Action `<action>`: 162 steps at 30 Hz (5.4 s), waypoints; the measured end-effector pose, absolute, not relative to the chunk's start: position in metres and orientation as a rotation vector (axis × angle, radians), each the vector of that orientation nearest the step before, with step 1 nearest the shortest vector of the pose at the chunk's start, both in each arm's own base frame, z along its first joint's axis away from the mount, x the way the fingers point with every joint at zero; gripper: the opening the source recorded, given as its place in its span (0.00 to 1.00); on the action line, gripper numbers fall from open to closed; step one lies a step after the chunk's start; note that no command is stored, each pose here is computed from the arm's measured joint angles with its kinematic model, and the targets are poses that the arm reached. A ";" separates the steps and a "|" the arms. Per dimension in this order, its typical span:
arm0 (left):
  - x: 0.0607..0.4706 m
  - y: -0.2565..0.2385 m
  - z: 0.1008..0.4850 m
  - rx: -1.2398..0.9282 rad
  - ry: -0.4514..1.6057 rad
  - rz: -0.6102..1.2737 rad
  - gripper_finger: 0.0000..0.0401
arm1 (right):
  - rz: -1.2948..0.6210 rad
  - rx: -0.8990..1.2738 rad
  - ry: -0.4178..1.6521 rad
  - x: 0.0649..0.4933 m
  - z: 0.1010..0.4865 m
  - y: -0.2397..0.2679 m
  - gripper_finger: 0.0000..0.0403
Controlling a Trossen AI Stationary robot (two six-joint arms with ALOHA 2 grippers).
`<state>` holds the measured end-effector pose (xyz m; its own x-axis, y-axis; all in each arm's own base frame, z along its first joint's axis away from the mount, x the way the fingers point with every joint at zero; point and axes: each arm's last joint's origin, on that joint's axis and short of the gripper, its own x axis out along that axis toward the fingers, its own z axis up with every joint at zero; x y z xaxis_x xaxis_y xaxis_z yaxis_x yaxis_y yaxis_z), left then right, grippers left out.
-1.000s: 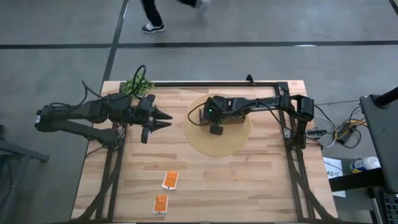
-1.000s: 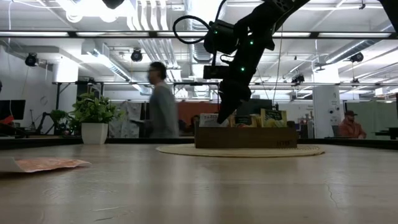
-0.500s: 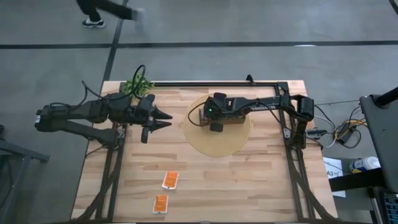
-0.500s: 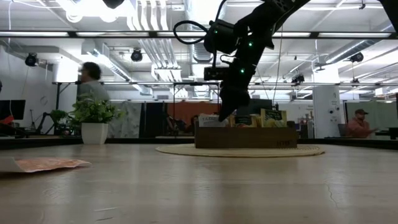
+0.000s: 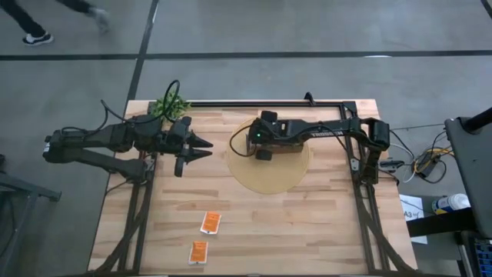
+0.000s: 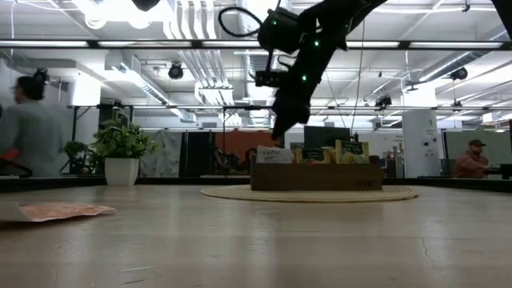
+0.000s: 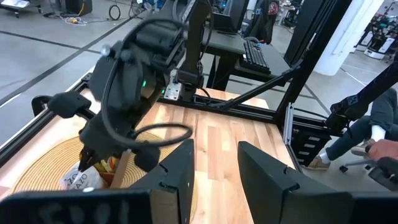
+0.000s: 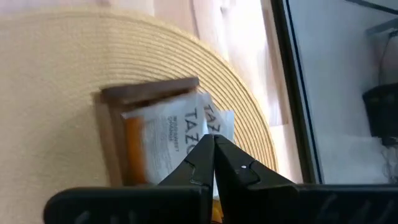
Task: Pick & Place Tea
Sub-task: Put the top white tea bag into the left section of the wooden organizer
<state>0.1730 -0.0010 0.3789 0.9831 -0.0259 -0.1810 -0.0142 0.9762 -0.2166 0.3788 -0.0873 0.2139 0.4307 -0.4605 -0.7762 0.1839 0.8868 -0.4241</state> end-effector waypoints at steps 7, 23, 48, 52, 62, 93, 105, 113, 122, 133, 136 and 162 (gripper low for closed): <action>0.172 -0.001 0.379 -0.233 0.187 -0.014 0.29 | -0.404 -0.249 1.000 0.365 0.260 -0.072 0.02; 0.168 -0.029 0.365 -0.201 0.360 -0.258 0.29 | -0.249 0.071 0.549 0.251 0.380 -0.009 0.02; 0.196 -0.135 0.317 -0.095 0.792 -0.543 0.29 | -0.236 0.101 0.614 0.259 0.366 0.018 0.02; 0.197 -0.149 0.309 -0.036 0.934 -0.458 0.29 | -0.233 0.094 0.618 0.259 0.365 0.021 0.02; 0.211 -0.188 0.262 0.052 1.150 -0.388 0.28 | -0.275 0.079 0.609 0.259 0.366 0.021 0.02; 0.243 -0.219 0.163 0.300 1.314 -0.200 0.28 | -0.290 0.068 0.623 0.258 0.365 0.020 0.02; 0.243 -0.217 0.157 0.336 1.314 -0.188 0.17 | -0.291 0.068 0.623 0.258 0.364 0.020 0.02; 0.241 -0.216 0.153 0.363 1.324 -0.208 0.01 | -0.292 0.072 0.622 0.258 0.365 0.020 0.02; 0.239 -0.213 0.165 0.402 1.364 -0.190 0.00 | -0.293 0.074 0.622 0.258 0.365 0.020 0.02; 0.241 -0.174 0.238 0.232 1.170 -0.139 0.00 | -0.289 0.066 0.623 0.258 0.365 0.020 0.02; 0.241 -0.150 0.265 0.143 1.082 -0.106 0.00 | -0.289 0.064 0.623 0.258 0.365 0.020 0.02; 0.283 0.045 0.317 -0.065 0.676 0.016 0.00 | -0.343 0.052 0.565 0.221 0.385 0.019 0.02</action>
